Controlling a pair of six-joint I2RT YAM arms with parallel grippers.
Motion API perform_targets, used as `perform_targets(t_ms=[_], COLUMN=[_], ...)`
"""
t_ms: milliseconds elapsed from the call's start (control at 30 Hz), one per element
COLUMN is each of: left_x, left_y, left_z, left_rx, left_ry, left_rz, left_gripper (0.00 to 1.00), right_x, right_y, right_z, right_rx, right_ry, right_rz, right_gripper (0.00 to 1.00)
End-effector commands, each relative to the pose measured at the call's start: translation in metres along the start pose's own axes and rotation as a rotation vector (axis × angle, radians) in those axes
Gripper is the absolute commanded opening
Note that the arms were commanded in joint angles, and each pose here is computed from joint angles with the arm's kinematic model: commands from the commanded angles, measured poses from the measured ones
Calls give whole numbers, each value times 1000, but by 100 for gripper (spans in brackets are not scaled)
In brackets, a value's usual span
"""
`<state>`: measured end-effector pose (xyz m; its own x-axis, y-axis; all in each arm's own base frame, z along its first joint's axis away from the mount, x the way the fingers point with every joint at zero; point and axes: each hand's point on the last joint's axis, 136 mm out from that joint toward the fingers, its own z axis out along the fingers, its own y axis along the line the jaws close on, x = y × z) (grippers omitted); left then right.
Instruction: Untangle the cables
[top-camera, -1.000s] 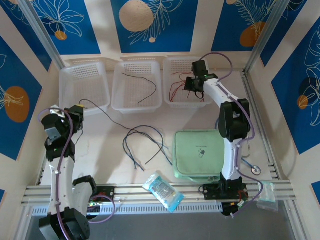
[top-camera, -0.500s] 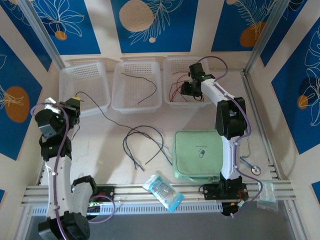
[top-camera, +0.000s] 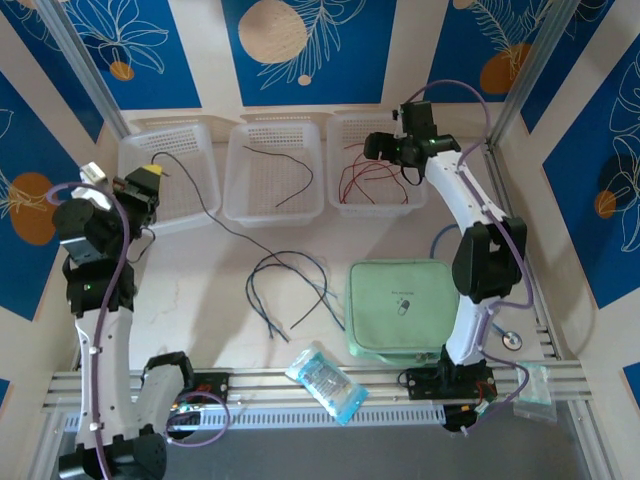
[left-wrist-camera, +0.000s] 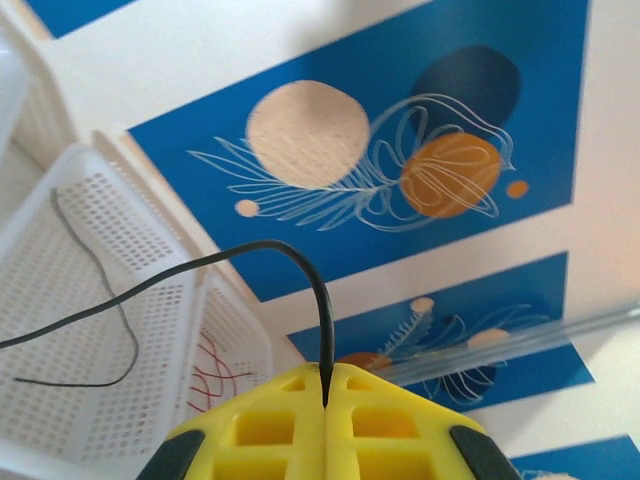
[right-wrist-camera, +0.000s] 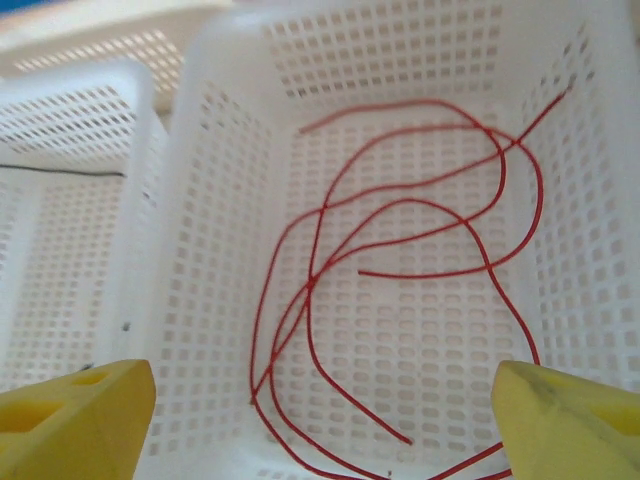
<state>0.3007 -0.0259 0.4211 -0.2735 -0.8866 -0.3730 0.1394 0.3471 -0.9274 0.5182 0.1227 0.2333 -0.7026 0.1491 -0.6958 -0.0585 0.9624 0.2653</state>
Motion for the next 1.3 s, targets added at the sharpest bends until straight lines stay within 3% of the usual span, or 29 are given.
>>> perform_targets(t_ms=[0, 300, 600, 1100, 1267], left_x=[0, 20, 15, -24, -29], left_y=[-33, -83, -121, -208, -213], left_z=[2, 45, 104, 178, 200], left_rx=[52, 136, 215, 435, 455], left_ry=[18, 121, 156, 80, 43], left_rz=[70, 164, 222, 224, 350], left_gripper=[0, 0, 0, 0, 0], right_x=[1, -5, 14, 22, 22], right_y=[6, 25, 29, 18, 15], right_z=[-16, -58, -90, -111, -113], right_rx=[-37, -87, -122, -115, -107], right_ry=[-14, -84, -122, -145, -151], right_rz=[6, -11, -22, -17, -14], right_gripper=[89, 89, 89, 89, 89])
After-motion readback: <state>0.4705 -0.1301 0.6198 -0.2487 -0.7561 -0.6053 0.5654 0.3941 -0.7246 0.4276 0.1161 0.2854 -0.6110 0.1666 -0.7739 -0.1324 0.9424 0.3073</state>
